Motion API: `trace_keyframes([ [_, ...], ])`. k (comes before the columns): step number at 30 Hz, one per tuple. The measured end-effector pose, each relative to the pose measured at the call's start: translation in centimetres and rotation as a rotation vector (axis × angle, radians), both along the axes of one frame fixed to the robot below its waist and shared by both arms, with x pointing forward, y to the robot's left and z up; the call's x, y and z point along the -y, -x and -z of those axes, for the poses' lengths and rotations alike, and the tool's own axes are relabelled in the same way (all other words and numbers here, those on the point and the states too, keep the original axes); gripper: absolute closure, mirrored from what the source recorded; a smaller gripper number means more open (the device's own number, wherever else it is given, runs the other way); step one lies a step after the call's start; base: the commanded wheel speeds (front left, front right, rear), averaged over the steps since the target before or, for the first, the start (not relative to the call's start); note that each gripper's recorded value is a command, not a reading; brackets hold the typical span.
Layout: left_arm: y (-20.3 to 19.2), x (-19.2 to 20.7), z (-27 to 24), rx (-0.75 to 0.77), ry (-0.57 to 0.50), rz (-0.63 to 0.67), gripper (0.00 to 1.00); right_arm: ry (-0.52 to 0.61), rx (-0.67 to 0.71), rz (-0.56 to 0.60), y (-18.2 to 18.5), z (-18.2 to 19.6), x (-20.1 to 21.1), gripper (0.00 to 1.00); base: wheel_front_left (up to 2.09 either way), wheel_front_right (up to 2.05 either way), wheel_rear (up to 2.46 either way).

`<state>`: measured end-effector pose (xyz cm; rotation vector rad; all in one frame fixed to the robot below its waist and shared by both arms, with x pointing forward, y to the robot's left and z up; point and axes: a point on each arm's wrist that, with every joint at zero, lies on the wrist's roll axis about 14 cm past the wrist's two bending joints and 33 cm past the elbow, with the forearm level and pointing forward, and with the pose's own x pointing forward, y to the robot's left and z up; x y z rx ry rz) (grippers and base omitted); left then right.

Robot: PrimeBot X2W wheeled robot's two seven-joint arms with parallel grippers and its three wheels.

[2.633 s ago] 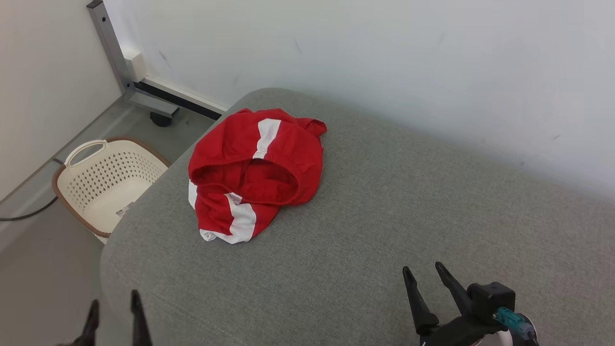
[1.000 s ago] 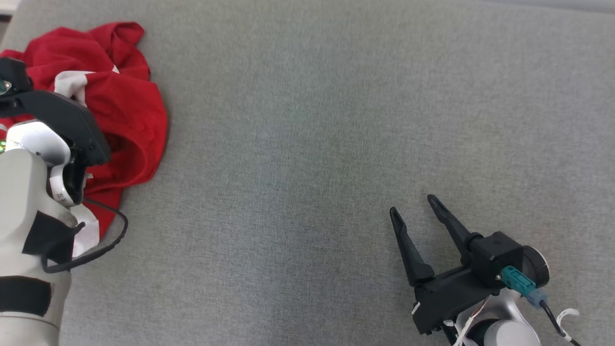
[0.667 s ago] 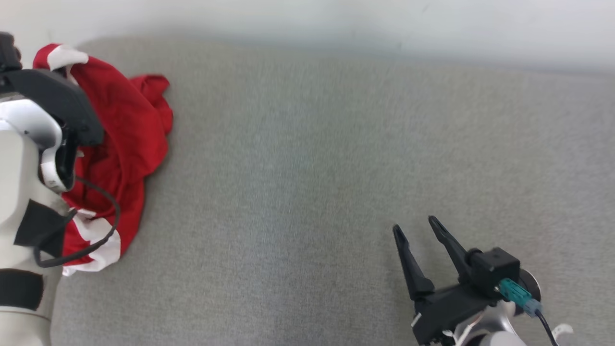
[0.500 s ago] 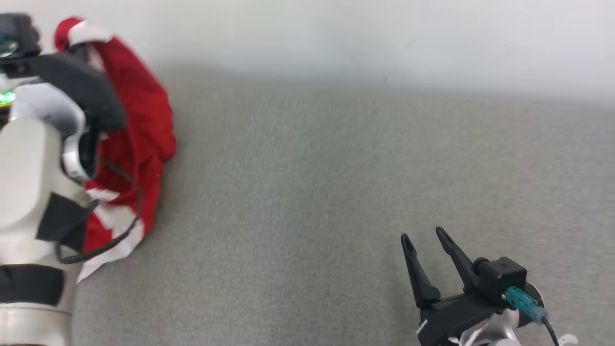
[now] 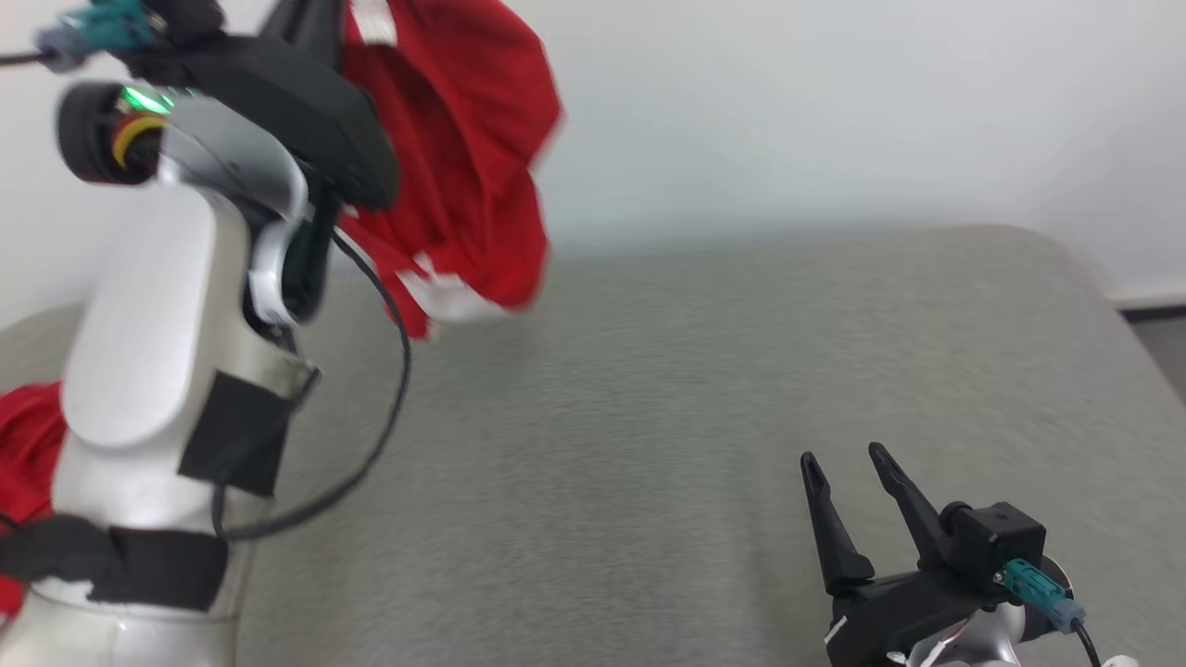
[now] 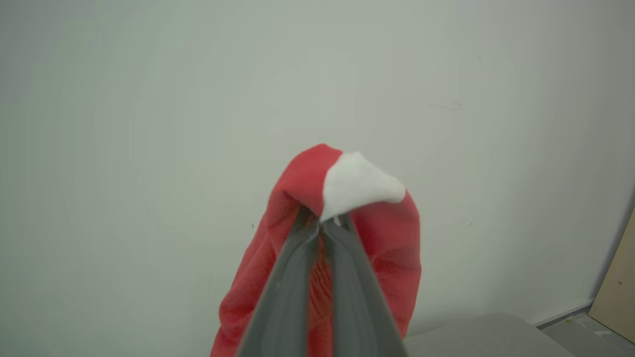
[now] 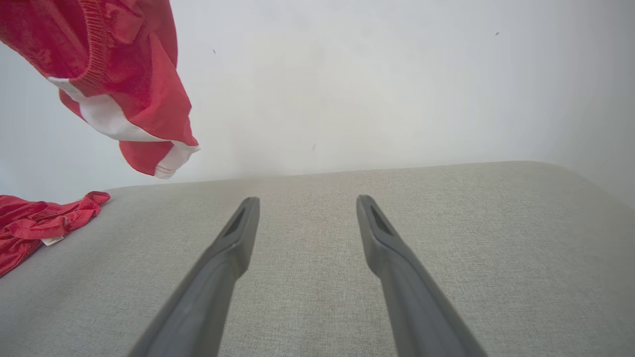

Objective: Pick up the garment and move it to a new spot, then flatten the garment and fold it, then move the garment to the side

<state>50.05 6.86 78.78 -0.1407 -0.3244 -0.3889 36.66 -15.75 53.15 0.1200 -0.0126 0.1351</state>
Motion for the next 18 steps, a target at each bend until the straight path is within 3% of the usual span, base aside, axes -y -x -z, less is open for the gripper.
trace_keyframes([
  [5, 0.1, 6.3, 3.4, -0.066, -0.037, 0.127, 1.00, -0.010, -0.007, 0.115, 2.0, 0.3, 3.7, 0.00, 0.00, 0.00, 0.00],
  [10, 0.6, 11.4, 10.0, -0.207, -0.063, 0.245, 1.00, -0.021, -0.023, 0.205, 3.6, 0.9, 6.4, 0.00, 0.00, 0.00, 0.00],
  [18, 2.8, 14.4, 25.5, -0.560, -0.136, 0.332, 1.00, -0.038, -0.082, 0.234, 3.9, 2.8, 7.1, 0.00, 0.00, 0.00, 0.00],
])
